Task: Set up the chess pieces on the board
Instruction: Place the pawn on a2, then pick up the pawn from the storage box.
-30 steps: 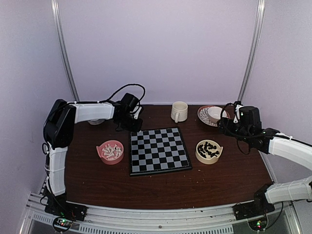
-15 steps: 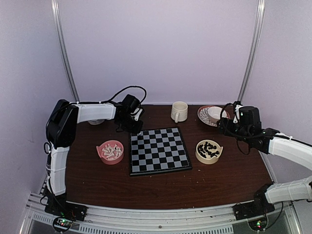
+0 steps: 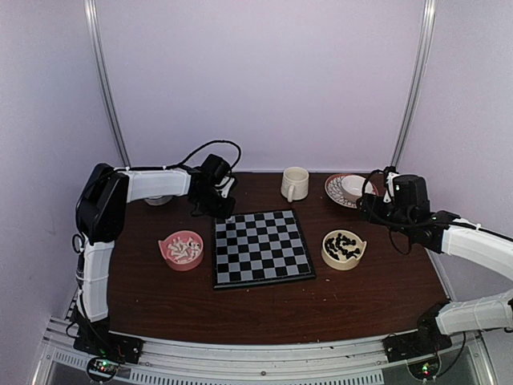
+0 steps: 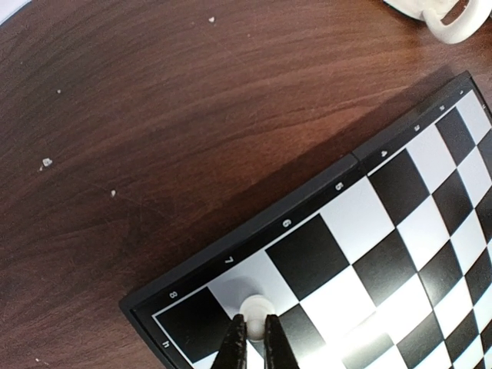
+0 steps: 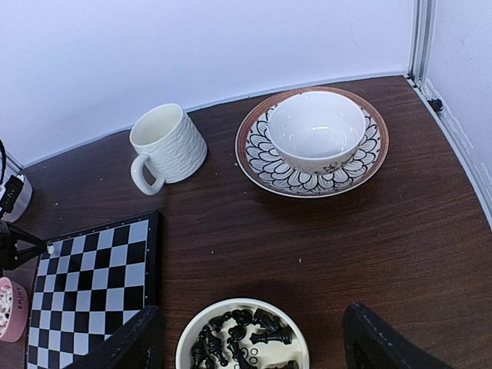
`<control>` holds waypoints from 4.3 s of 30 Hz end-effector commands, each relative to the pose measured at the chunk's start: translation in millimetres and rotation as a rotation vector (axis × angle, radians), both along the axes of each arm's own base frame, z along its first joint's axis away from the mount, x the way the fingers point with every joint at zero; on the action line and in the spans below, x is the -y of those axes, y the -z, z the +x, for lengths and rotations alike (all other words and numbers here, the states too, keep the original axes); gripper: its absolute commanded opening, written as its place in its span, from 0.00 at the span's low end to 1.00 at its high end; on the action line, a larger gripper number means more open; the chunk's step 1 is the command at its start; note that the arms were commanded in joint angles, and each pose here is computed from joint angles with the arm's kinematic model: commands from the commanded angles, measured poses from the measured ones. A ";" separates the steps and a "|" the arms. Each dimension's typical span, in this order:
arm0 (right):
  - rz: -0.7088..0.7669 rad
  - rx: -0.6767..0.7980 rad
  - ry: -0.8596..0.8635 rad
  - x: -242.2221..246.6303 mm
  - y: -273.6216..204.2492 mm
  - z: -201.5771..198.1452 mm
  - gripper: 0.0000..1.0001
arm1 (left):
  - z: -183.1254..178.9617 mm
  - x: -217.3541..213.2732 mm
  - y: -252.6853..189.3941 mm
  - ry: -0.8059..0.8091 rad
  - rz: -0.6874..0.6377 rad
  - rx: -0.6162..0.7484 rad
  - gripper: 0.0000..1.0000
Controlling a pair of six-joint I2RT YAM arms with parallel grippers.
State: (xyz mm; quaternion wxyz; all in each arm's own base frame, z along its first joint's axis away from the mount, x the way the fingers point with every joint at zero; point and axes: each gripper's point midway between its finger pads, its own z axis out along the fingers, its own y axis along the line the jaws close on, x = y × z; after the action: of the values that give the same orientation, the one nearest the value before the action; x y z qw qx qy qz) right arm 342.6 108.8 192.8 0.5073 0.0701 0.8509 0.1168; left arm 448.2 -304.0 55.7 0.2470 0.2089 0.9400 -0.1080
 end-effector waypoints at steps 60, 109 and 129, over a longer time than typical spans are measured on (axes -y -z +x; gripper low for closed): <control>-0.006 0.045 0.012 1.8 -17.0 1.6 0.82 | 6.4 2.7 5.6 0.009 0.026 0.011 0.38; 0.017 0.033 -0.006 -4.7 -11.2 3.2 0.82 | -94.7 -101.0 -14.9 -0.243 0.096 0.148 0.19; 0.013 0.037 -0.002 -3.1 -12.9 1.9 0.82 | -89.9 -102.6 -1.9 -0.233 0.189 0.093 0.15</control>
State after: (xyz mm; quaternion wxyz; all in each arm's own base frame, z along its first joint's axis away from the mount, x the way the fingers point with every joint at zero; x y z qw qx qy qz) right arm 342.3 109.6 193.7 0.5082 0.0694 0.8502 0.1183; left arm 351.8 -202.8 56.2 0.2788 0.1246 0.9522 0.0092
